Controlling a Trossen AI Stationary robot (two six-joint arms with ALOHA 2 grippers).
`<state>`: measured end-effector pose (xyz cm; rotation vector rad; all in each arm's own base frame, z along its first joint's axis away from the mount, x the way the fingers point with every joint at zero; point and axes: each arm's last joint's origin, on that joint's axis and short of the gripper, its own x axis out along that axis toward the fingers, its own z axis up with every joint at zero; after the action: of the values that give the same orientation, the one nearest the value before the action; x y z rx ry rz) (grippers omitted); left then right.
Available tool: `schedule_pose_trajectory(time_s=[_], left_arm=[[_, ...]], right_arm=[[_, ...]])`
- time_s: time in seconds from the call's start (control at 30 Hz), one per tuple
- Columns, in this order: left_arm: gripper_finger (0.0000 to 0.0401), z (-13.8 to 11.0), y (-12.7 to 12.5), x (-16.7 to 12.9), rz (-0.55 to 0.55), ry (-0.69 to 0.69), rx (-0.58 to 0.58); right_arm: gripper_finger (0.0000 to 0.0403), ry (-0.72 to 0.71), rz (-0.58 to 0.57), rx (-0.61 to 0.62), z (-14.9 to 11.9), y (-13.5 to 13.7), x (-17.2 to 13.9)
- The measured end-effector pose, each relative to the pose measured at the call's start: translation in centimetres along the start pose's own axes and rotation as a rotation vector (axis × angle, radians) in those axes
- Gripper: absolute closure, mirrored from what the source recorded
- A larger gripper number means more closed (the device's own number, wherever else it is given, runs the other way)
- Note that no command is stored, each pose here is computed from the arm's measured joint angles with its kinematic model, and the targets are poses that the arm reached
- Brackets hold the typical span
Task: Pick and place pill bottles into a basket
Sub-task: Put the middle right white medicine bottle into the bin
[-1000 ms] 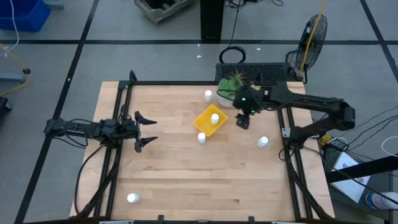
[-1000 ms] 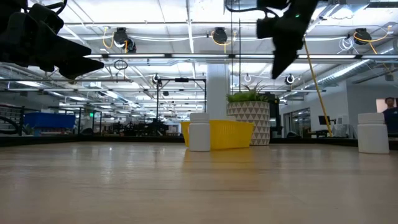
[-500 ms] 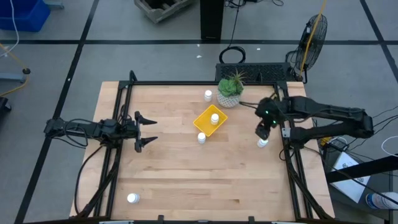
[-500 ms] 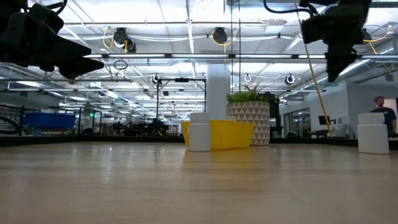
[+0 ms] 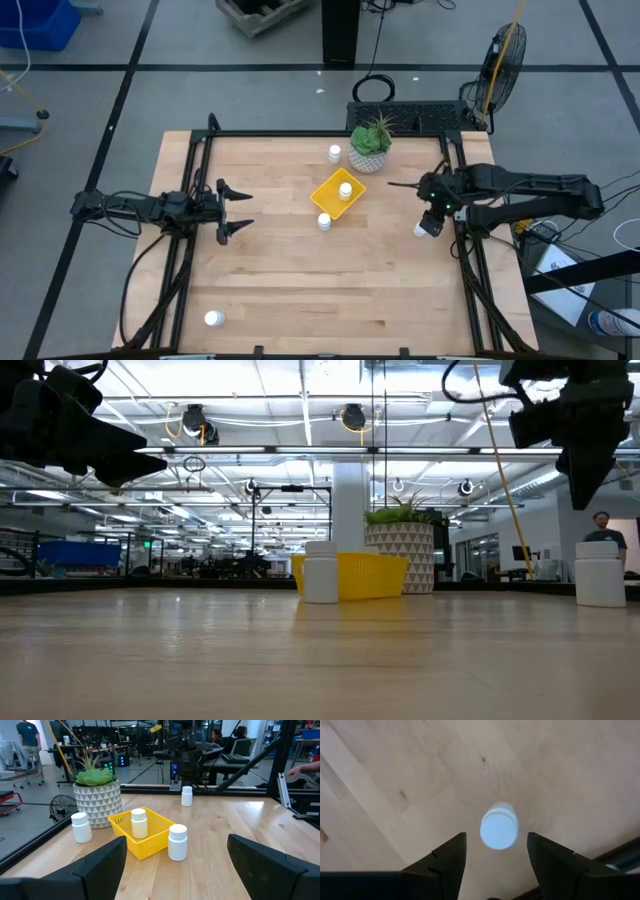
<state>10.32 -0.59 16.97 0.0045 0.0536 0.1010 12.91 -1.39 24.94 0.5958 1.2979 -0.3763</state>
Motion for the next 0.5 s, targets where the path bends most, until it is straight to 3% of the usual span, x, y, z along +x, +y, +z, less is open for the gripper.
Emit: schedule_pose_trajectory(time_s=[0.2,0.5], left_arm=[[0.0050,0.0,0.0,0.0,0.000,0.001,0.000],[0.0050,0.0,0.0,0.0,0.000,0.001,0.000]], right_arm=[[0.0202,0.067,0.029,0.041,-0.5,-0.3,1.8],[0.0201,0.033,0.054,0.031,-0.4,-0.5,3.8]])
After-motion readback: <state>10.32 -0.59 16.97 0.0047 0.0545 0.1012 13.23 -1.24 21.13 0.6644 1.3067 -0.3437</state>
